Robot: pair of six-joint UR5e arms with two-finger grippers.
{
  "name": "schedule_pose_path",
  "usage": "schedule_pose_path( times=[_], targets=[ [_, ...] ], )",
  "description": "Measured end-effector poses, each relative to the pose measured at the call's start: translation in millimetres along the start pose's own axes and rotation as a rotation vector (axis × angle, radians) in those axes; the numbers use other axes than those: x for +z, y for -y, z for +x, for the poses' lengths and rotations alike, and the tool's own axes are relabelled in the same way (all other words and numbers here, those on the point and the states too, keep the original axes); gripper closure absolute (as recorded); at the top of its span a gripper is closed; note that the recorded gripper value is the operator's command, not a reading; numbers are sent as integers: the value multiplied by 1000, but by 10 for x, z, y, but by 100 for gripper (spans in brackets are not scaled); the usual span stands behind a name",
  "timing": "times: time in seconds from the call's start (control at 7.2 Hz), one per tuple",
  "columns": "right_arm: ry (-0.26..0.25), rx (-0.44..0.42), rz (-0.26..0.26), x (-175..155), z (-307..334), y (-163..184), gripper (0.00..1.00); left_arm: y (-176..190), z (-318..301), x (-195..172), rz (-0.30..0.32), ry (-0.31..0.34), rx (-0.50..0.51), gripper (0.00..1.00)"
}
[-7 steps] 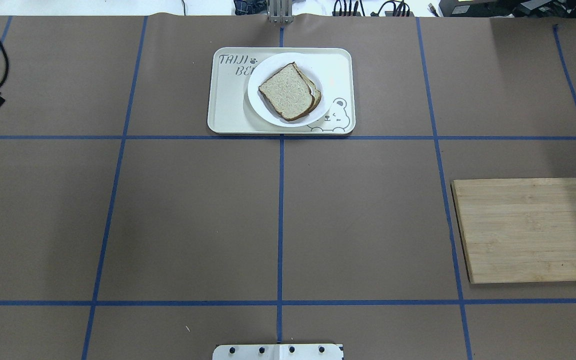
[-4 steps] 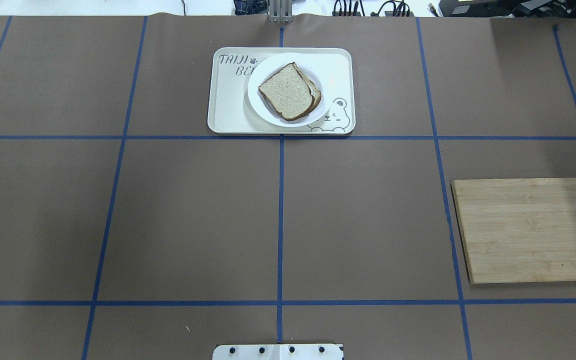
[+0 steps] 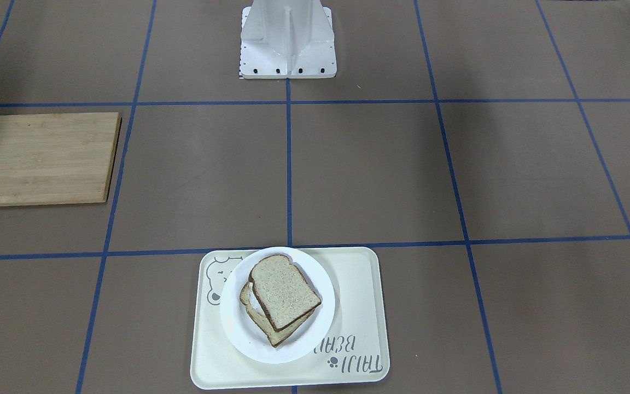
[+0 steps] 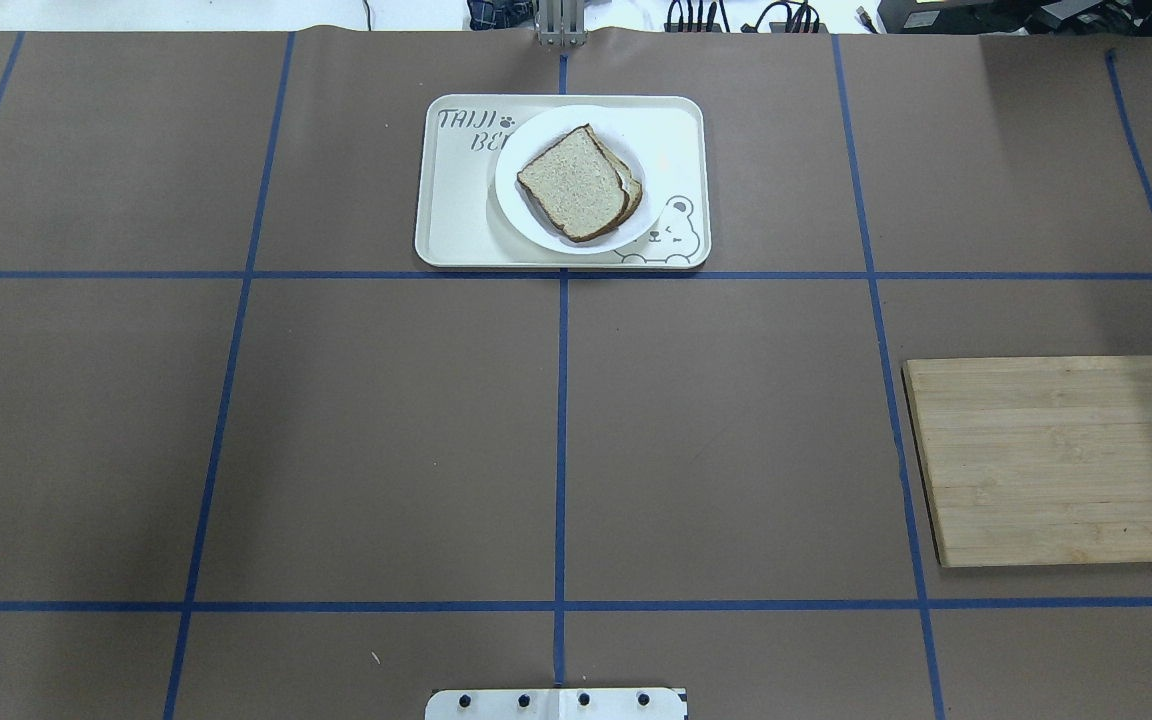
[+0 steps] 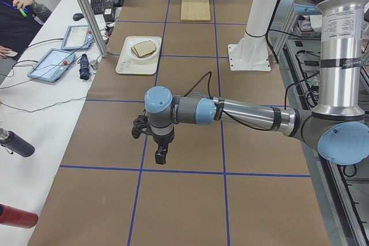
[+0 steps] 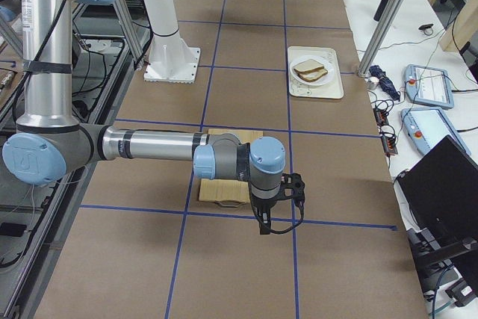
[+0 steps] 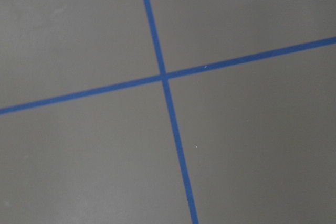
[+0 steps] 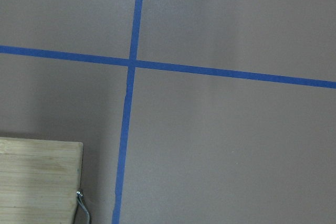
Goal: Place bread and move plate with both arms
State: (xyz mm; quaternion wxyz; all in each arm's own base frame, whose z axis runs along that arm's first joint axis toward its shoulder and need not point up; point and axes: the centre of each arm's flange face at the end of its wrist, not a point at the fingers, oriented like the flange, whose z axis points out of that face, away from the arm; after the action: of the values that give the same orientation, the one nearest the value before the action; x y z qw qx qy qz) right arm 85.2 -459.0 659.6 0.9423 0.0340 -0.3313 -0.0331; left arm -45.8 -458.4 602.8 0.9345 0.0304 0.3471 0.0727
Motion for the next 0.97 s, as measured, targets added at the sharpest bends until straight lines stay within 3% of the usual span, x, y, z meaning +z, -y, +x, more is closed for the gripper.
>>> schedule_pose_path(
  times=[0.97],
  targets=[
    [0, 29, -4, 25, 12, -44, 0, -180, -31, 53, -8, -7, -1, 2]
  ],
)
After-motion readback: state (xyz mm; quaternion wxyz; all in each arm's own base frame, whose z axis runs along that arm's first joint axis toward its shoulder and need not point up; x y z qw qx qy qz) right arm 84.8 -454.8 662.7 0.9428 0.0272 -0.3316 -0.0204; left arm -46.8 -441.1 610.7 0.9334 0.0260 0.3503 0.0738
